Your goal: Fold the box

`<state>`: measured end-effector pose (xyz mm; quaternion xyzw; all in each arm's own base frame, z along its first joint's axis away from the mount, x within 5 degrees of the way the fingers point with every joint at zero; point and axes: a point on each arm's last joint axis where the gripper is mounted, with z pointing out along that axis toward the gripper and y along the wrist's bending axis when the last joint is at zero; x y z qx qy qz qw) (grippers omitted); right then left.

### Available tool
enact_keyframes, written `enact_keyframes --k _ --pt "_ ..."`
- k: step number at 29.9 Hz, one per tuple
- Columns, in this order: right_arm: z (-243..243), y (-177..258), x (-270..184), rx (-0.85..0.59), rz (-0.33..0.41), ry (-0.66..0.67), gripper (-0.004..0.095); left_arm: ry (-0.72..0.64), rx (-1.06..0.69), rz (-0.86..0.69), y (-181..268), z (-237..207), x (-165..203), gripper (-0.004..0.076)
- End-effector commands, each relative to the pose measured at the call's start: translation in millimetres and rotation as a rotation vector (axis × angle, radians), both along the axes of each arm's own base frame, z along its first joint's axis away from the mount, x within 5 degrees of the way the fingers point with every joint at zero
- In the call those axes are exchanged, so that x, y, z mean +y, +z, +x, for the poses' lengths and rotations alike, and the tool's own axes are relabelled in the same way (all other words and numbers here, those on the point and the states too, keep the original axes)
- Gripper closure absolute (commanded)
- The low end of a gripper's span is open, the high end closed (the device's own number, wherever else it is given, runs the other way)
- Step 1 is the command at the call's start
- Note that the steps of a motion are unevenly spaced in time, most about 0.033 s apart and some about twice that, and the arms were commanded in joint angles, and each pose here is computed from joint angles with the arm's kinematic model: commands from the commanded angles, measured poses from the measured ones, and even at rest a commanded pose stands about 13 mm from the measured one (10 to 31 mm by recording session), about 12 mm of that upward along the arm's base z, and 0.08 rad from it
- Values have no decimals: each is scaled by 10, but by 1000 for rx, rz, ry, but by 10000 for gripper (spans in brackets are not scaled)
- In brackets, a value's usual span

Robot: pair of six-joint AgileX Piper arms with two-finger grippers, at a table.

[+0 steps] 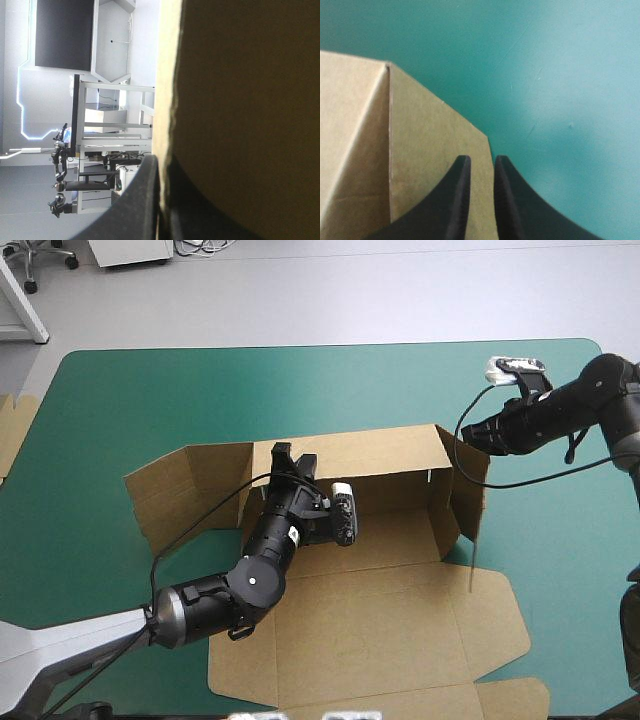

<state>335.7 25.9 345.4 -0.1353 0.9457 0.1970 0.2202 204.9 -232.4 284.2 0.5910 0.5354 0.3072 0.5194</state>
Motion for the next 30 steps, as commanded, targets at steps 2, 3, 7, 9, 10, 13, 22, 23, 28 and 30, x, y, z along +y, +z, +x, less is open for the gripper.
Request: enact_keyframes --k 2,3,7,9,10,13,22,23,28,30 --pt "-235 166 32 -106 37 10 745 18 -74 -41 195 8 43 734" --pt "-281 173 29 -125 33 2 744 18 -74 -41 195 8 43 734" --pt "-484 207 38 -200 23 10 745 7 -67 -44 190 4 34 734" --pt "-560 189 43 -218 19 22 744 7 -67 -44 190 4 33 734" --pt "-596 173 51 -227 20 35 744 7 -67 -44 190 4 33 734" --pt "-643 95 80 -237 33 81 723 7 -67 -44 190 4 33 734" --pt "-715 21 118 -212 24 200 497 10 -61 -60 189 3 32 734" --pt "-718 24 126 -214 31 208 487 10 -61 -60 189 3 32 734" --pt "-736 10 158 -223 50 255 449 11 -61 -62 189 3 32 734" --pt "-740 10 180 -223 51 264 447 11 -61 -62 189 3 32 734"
